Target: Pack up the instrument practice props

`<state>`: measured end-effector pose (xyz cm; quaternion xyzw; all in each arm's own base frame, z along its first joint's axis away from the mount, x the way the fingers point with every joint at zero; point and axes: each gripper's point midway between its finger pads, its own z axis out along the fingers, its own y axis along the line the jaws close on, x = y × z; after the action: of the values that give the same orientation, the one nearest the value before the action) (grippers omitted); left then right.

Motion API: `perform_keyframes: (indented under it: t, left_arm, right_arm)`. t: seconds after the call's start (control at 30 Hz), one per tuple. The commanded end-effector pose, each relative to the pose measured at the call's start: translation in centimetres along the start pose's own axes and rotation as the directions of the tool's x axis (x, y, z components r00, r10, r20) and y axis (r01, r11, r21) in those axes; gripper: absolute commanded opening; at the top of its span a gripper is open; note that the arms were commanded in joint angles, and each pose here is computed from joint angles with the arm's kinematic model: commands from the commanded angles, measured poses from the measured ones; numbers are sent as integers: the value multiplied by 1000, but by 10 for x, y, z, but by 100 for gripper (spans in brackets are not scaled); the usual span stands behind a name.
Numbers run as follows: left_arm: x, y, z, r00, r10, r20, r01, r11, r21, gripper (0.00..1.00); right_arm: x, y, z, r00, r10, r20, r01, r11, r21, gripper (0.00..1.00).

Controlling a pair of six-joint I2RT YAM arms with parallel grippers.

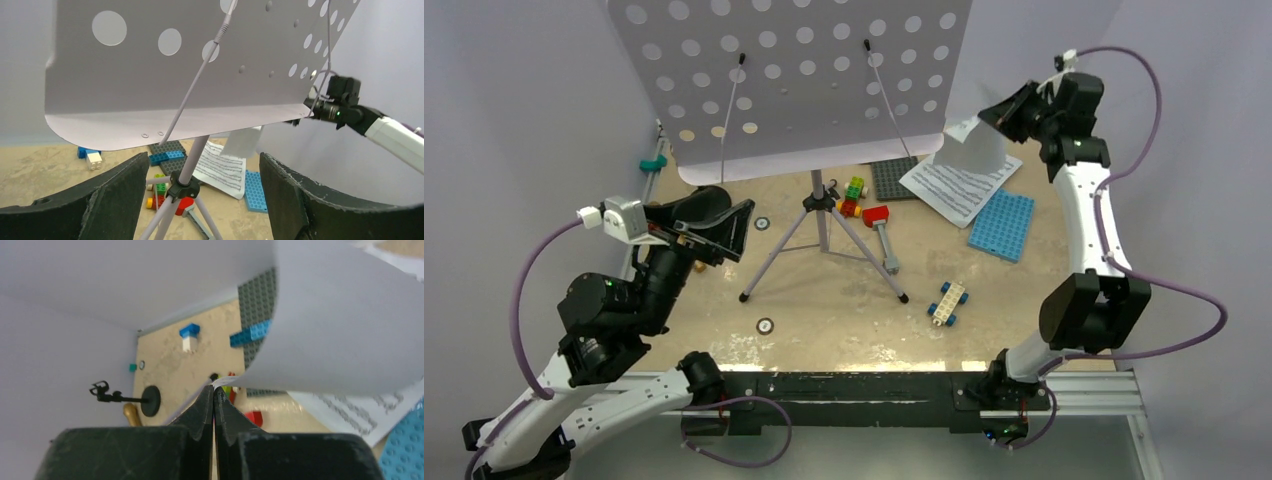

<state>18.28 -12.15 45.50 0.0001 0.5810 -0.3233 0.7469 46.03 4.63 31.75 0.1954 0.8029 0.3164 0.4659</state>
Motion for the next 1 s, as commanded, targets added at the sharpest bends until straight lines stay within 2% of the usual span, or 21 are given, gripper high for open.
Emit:
perform_keyframes:
  t: [0.0, 0.07, 0.17, 0.3, 0.5, 0.7, 0.97]
  left_arm:
    - [16, -2, 10, 999, 7, -34, -7, 1000, -9, 84]
    - [24, 0, 11, 998, 15, -53, -16, 1000, -19, 84]
    - [31, 3, 11, 997, 22, -74, -24, 999, -33, 84]
    - [33, 4, 11, 997, 20, -74, -23, 999, -39, 84]
    - [36, 0, 16, 996, 26, -79, -29, 999, -28, 85]
    - [40, -7, 26, 995, 53, -83, -54, 998, -11, 85]
    - [49, -8, 42, 988, 124, -97, -127, 992, -21, 85]
  right_arm:
    - [-34, 4, 8, 999, 27, 27, -26, 998, -53, 0]
    - [-16, -34, 33, 995, 89, -41, -90, 996, -14, 0]
    - [8, -65, 52, 990, 113, -84, -113, 994, 8, 0]
    - [14, -74, 65, 990, 104, -93, -107, 994, -23, 0]
    - [-15, -52, 70, 996, 82, -37, -86, 991, -98, 0]
    - [-60, -11, 74, 996, 90, 23, -83, 973, -215, 0]
    - [-120, 66, 67, 992, 63, 107, -10, 900, -436, 0]
